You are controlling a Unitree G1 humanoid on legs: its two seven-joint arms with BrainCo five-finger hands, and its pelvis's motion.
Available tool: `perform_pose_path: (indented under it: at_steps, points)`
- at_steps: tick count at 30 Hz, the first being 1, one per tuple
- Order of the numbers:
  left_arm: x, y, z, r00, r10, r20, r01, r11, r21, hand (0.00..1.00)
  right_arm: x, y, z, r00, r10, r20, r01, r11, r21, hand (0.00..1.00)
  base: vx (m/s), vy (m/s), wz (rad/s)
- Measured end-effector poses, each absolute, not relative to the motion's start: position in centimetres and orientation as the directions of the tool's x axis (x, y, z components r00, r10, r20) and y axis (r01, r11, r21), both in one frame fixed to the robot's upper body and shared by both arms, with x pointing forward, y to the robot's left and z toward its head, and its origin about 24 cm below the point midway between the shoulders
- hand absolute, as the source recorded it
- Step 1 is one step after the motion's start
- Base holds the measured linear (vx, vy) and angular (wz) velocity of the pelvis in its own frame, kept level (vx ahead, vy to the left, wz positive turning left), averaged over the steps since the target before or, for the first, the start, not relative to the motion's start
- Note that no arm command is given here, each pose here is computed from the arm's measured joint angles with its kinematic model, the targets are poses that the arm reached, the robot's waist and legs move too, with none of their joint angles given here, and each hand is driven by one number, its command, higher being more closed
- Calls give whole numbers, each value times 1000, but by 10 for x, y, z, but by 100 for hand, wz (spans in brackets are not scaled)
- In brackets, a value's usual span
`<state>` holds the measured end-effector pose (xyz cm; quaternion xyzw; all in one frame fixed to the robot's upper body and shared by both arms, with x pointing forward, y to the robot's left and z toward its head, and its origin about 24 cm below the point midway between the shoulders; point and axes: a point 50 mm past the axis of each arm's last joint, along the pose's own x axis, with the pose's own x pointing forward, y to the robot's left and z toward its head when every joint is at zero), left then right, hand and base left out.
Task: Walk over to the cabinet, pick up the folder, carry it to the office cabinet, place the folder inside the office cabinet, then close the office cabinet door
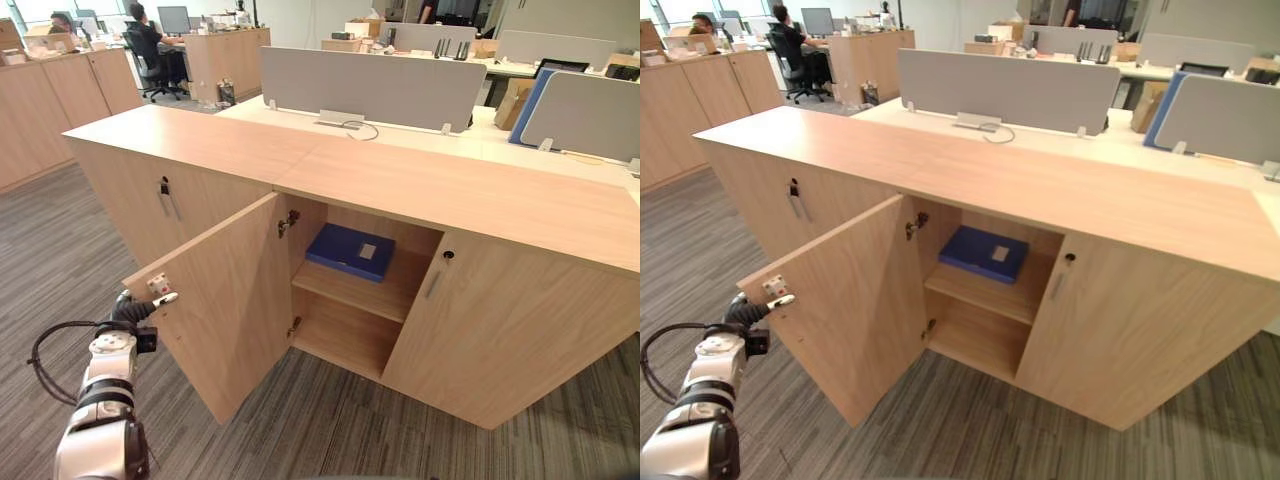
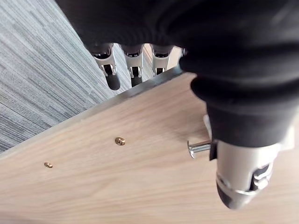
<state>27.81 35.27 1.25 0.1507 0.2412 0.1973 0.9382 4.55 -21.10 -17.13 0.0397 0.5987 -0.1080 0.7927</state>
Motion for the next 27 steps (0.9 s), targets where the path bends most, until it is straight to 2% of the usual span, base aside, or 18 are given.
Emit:
perform_pose_path:
  at_steps: [7,12,17,19,21,22,23,26,27]
  points:
    - [275,376,24,757,505,-414,-339,846,413,0,45,-206,-172,262,-98,-960,181,982,-51,0,-13,-3,-33]
    - [279,392,47,751,557,-355,-396,810,432,0,43,-198,-173,270,-68,-961,149,988,-29,0,-114,3,-42]
    - [292,373,49,793,527,-305,-390,824,410,0,37,-197,-174,254,-62,-965,152,988,-24,0,-74,-25,4]
    - [292,343,44,862,450,-232,-347,860,375,0,39,-199,-173,260,-66,-963,152,988,-27,0,15,-29,43]
    - [277,289,24,937,300,-177,-253,935,248,0,44,-198,-173,266,-68,-961,131,991,-34,0,39,-12,27]
    - [273,274,16,948,262,-180,-222,951,214,0,47,-198,-173,272,-67,-960,121,992,-35,0,56,-1,15]
    - [265,244,2,964,173,-199,-144,978,152,0,55,-196,-172,288,-60,-956,89,995,-35,0,51,5,9]
    - [246,178,-26,954,-97,-283,127,988,89,0,76,-186,-170,334,-30,-942,9,1000,-29,0,50,5,11]
    - [241,146,-31,928,-225,-297,240,971,15,0,83,-179,-170,348,-9,-938,-28,999,-20,0,59,6,17]
